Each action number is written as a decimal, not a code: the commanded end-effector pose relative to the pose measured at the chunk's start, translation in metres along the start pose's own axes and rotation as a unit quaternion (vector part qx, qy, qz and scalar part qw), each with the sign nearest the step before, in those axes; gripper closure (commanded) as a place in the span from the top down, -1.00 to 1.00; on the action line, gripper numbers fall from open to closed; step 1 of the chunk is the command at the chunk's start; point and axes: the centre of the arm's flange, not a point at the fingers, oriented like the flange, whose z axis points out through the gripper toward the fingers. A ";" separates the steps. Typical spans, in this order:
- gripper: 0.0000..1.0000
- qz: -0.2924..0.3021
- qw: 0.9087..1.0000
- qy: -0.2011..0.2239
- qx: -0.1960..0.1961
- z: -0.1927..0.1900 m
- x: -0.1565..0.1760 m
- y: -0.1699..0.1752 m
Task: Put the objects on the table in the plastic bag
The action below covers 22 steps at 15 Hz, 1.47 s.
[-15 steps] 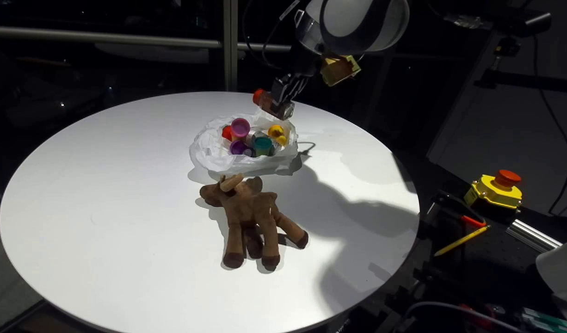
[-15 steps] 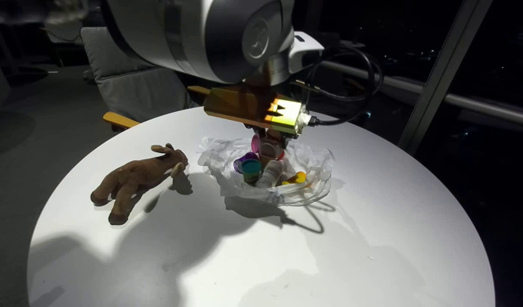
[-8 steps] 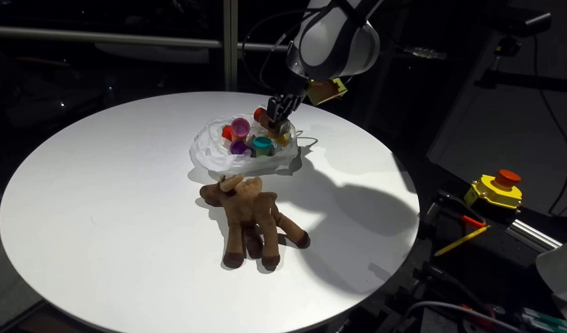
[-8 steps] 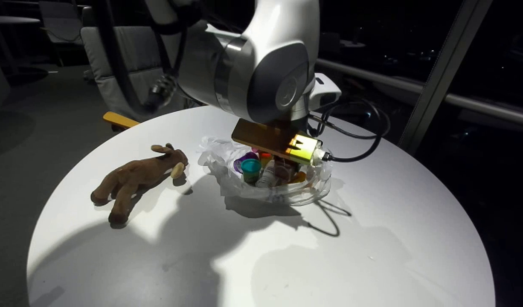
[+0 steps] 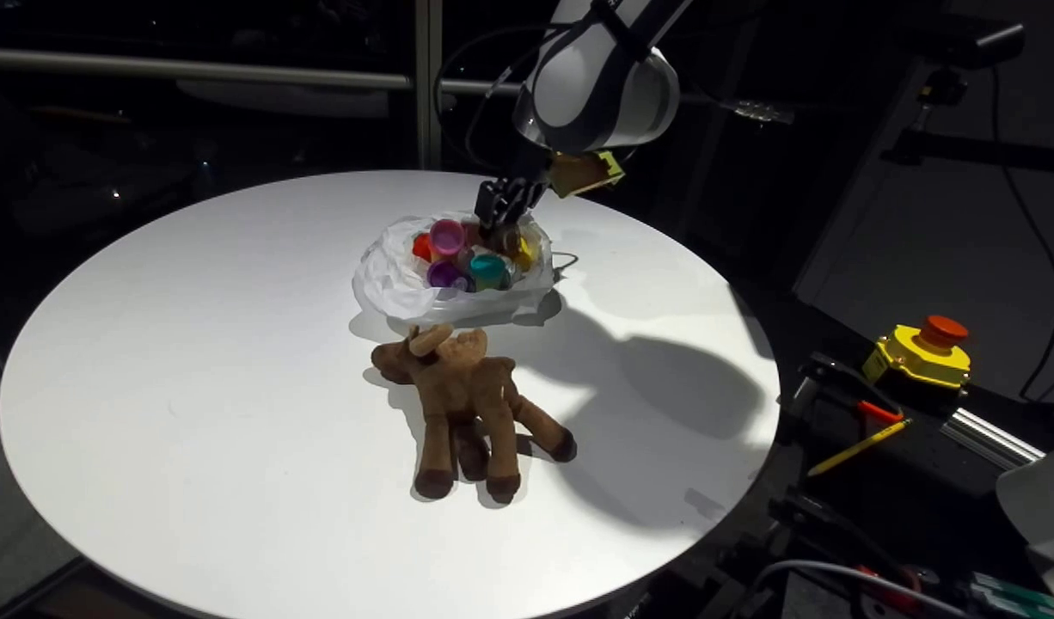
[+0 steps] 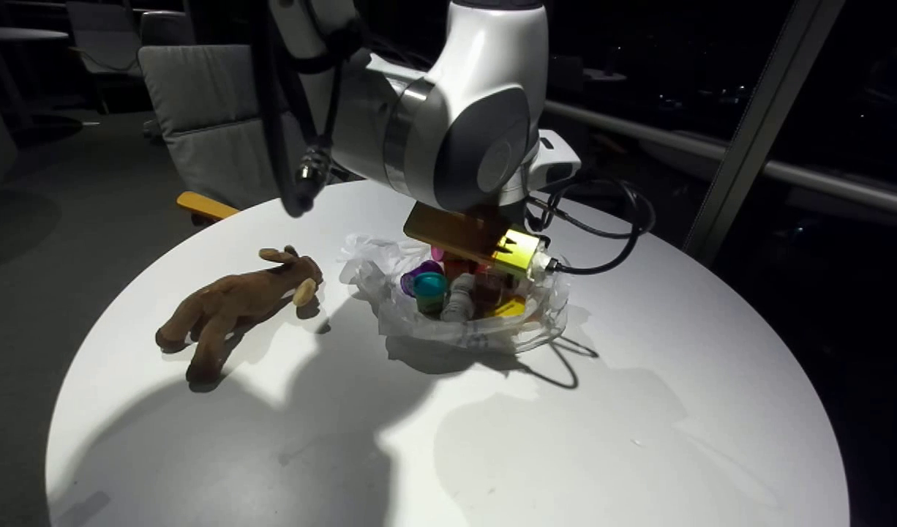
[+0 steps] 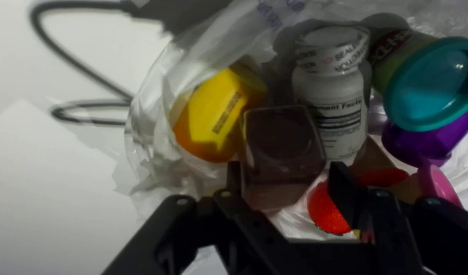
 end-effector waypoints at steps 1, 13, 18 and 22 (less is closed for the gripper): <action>0.88 0.017 0.999 0.009 0.026 -0.020 0.017 -0.001; 1.00 0.120 0.986 -0.102 0.051 -0.157 -0.008 -0.080; 1.00 0.094 0.979 -0.172 0.064 -0.142 -0.054 -0.156; 1.00 0.061 0.976 -0.196 0.077 -0.119 -0.090 -0.206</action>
